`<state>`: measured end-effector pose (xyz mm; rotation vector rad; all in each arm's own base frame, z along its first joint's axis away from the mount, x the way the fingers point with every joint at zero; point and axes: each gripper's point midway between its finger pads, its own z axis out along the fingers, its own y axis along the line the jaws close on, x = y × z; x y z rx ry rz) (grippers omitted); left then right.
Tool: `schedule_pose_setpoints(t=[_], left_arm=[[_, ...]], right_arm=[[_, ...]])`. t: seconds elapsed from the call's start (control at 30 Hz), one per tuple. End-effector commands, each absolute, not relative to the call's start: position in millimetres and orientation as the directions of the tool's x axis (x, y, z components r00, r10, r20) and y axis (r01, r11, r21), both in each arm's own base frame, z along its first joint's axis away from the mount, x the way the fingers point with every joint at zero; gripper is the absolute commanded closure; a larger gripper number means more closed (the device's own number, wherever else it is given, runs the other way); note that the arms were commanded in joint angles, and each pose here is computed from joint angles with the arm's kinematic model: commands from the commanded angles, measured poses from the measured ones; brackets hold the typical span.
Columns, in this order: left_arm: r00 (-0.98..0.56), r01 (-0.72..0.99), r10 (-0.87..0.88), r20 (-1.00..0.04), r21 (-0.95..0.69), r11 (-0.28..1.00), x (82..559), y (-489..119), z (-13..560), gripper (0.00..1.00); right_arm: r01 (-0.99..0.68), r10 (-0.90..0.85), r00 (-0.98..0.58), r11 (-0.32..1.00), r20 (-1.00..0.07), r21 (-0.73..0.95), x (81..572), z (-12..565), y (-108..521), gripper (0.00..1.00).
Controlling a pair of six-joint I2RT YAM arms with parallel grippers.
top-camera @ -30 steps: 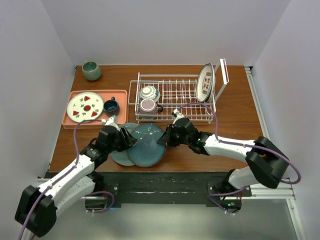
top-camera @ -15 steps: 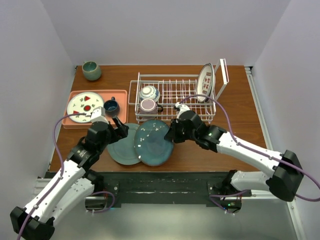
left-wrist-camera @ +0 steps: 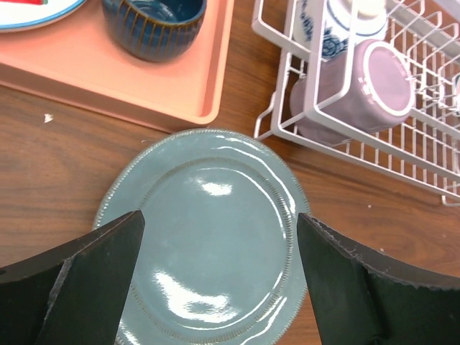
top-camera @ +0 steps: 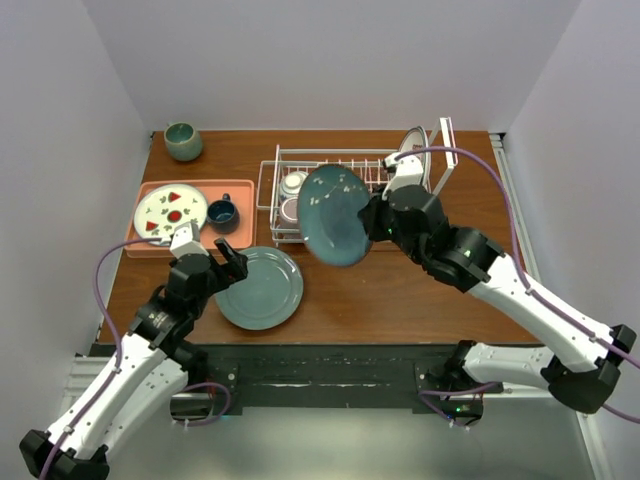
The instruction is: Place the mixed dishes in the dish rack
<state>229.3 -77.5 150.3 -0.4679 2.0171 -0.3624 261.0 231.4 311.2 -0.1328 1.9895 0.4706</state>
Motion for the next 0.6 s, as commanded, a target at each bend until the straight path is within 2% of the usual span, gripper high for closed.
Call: schedule_pose_setpoints(t=[0.0, 0.13, 0.27, 0.57], left_arm=[[-0.391, -0.203, -0.488, -0.781, -0.444, 0.873, 235.0, -72.0, 150.7, 0.07], [-0.390, -0.204, -0.485, -0.783, -0.440, 0.874, 235.3, -71.4, 151.1, 0.07], [-0.392, -0.208, -0.483, -0.783, -0.436, 0.876, 235.3, -70.9, 148.7, 0.07], [-0.391, -0.215, -0.483, -0.784, -0.432, 0.876, 235.7, -69.9, 147.8, 0.06]], right_arm=[[-0.132, 0.214, -0.183, 0.962, -0.959, 0.240, 289.5, 401.8, 190.8, 1.00], [0.078, 0.137, -0.090, 0.988, -0.986, 0.130, 308.3, 421.2, 158.0, 1.00], [0.210, 0.063, -0.060, 0.977, -0.996, 0.049, 324.2, 423.6, 146.6, 1.00], [0.363, -0.074, -0.097, 0.926, -0.993, -0.104, 365.7, 406.8, 138.4, 1.00]])
